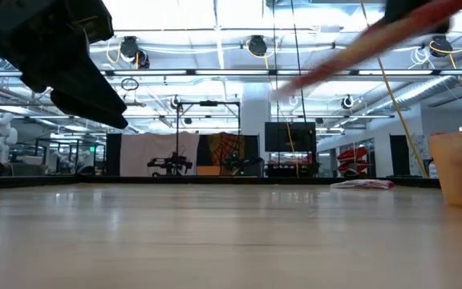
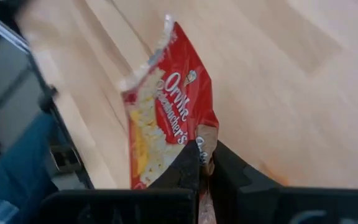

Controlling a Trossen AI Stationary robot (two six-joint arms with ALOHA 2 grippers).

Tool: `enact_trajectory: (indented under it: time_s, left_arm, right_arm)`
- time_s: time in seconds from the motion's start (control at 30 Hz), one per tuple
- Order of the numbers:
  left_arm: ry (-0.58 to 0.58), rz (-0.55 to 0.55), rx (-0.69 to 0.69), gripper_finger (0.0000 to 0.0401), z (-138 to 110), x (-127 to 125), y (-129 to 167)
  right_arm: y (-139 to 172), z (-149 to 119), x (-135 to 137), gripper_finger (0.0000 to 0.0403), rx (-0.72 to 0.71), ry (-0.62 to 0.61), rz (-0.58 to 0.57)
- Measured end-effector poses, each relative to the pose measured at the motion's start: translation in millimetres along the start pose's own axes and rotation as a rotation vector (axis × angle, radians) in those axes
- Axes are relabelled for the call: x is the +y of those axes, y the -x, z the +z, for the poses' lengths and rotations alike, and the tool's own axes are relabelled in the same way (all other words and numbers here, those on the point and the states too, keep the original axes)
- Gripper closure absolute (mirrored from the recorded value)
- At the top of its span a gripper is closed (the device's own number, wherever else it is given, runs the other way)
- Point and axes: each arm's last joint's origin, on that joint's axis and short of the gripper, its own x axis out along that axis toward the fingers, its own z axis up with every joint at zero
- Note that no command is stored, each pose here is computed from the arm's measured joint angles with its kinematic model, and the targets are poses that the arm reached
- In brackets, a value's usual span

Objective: Sort popcorn bags into baskets
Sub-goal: Put the popcorn pack into the orange bin

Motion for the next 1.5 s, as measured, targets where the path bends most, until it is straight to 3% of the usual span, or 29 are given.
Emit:
enact_trajectory:
  time_s: [0.13, 0.43, 0.6, 0.83, 1.07, 1.5]
  left_arm:
    - [0.012, 0.006, -0.021, 0.0119, -3.0, -4.3, 3.9]
    - [0.022, 0.007, -0.038, 0.0119, -5.3, -8.1, 7.3]
    - [0.023, 0.009, -0.04, 0.0119, -5.2, -8.0, 7.3]
    - [0.031, 0.007, -0.043, 0.0119, -13.6, -2.7, 4.9]
    - [0.09, 0.008, -0.041, 0.0119, -29.6, 8.0, 1.4]
    - [0.079, -0.02, -0.073, 0.0119, -27.9, 6.4, 1.3]
  right_arm:
    - [19.4, -14.5, 12.5, 0.04, 0.085, -0.038, -0.101]
    - [64.3, -33.0, 43.1, 0.0401, 0.357, -0.144, -0.16]
    - [83.7, -46.3, 44.7, 0.0401, 0.524, -0.206, -0.247]
    - [97.8, -64.7, 41.9, 0.0398, 0.638, -0.28, -0.322]
    - [102.8, -83.7, 45.6, 0.0396, 0.664, -0.142, -0.289]
    - [97.0, -97.5, 44.9, 0.0395, 0.49, -0.04, -0.242]
